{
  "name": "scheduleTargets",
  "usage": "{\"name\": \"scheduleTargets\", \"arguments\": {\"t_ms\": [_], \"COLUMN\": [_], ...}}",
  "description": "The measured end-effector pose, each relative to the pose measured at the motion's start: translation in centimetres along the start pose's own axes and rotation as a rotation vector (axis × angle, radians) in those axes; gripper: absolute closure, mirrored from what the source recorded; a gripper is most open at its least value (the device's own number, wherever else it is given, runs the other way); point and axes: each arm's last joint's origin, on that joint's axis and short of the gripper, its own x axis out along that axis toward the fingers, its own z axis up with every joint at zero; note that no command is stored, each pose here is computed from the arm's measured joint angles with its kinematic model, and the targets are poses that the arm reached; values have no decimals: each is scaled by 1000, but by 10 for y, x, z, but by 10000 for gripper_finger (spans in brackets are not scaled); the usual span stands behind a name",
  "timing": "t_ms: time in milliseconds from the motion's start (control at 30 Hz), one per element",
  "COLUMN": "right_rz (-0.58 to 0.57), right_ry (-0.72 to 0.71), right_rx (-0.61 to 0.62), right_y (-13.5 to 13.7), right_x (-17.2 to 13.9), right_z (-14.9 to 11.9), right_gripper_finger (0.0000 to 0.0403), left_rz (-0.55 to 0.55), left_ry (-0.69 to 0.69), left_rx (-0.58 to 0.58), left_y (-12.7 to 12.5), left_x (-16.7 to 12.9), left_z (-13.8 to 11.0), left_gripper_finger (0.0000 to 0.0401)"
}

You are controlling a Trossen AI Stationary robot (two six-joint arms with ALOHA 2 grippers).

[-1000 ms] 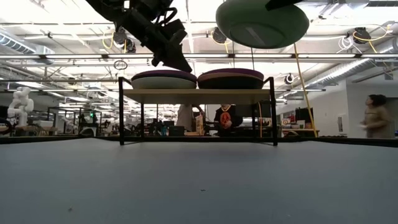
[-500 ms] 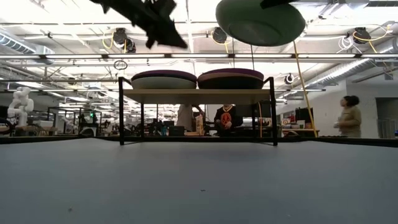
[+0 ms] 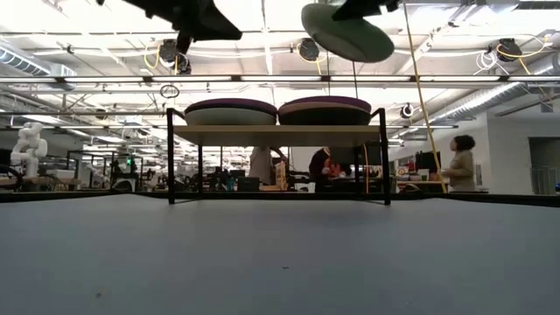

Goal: Place and stack plates onto a shelf
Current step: Stack the green plate on top of the purple plate on the shelf

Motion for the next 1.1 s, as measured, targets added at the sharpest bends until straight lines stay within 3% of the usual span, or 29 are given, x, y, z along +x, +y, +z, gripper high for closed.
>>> {"name": "scheduleTargets", "arguments": {"t_ms": [133,367,800,1100], "right_rz": [-19,-77,-93,-100], "right_ry": [-29,-96,14,112], "right_rx": [29,71,198,175], "right_y": [-10,-24,-32,-28], "right_x": [15,48,80,97], "right_z": [-1,-5,-31,-48], "right_gripper_finger": [403,403,403,403], "left_rz": [10,-11,-52,-79], "left_ry": [-34,-58,98,159], "left_rx": [6,-39,-33,-59], "left_y": [3,5,0,-9], "left_x": [-3,-12,-19,-22], "left_z": [-16,-11,-25,-32], "left_gripper_finger": [398,398,398,398]}}
